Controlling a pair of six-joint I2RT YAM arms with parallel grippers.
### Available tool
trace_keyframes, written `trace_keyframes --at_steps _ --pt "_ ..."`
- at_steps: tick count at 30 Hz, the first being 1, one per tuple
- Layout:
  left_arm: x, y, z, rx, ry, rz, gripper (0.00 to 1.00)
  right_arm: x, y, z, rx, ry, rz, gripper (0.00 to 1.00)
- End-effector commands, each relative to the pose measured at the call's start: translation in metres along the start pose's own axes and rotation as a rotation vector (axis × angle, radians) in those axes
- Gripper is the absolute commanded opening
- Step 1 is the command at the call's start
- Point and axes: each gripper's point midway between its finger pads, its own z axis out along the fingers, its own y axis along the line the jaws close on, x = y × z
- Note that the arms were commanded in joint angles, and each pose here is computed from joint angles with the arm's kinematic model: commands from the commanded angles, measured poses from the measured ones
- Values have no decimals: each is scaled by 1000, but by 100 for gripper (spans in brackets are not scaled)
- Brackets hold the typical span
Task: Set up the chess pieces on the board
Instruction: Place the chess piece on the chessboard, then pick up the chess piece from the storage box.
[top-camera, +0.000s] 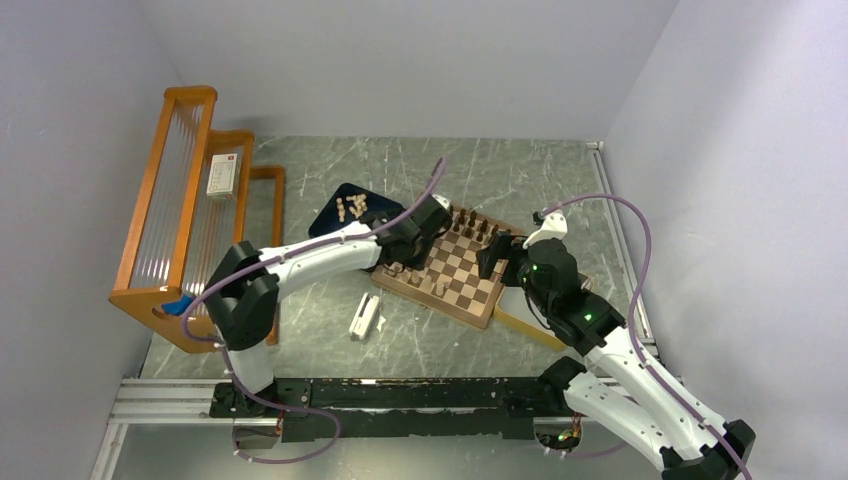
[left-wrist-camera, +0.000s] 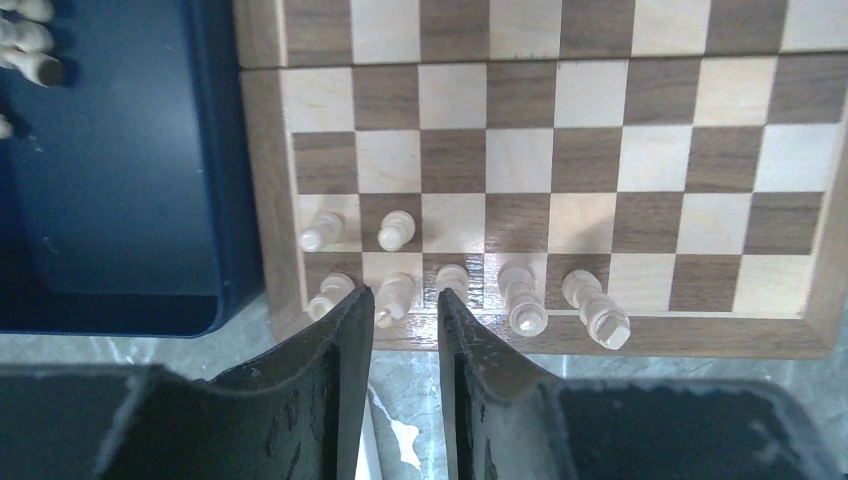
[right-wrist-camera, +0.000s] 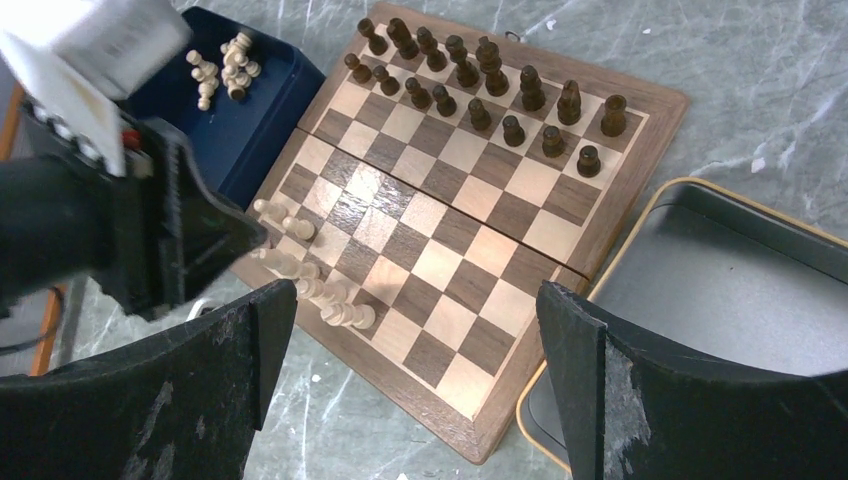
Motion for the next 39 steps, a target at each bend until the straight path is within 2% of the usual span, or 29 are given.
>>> trace_keyframes --at_steps 1,5,10,16,22,27,32,39 --pt "-52 14 -32 24 -151 -70 35 -7 8 1 -29 -22 12 95" --pt "-67 49 -36 -7 -167 -119 36 -4 10 2 -44 -15 16 95" --pt "-87 120 -33 -65 -219 -214 39 -1 12 4 -53 -8 23 95" --pt "-91 189 -12 -143 -221 -328 37 0 13 5 -60 -9 26 95" --pt "-94 216 20 -150 -216 -380 37 3 15 7 -68 2 25 95" --pt "-88 238 52 -185 -166 -395 33 5 15 7 -72 5 26 95" --pt "-82 244 72 -198 -141 -375 26 3 13 5 -65 3 17 95" --pt "-70 246 94 -213 -94 -365 27 -2 15 6 -62 -2 12 95"
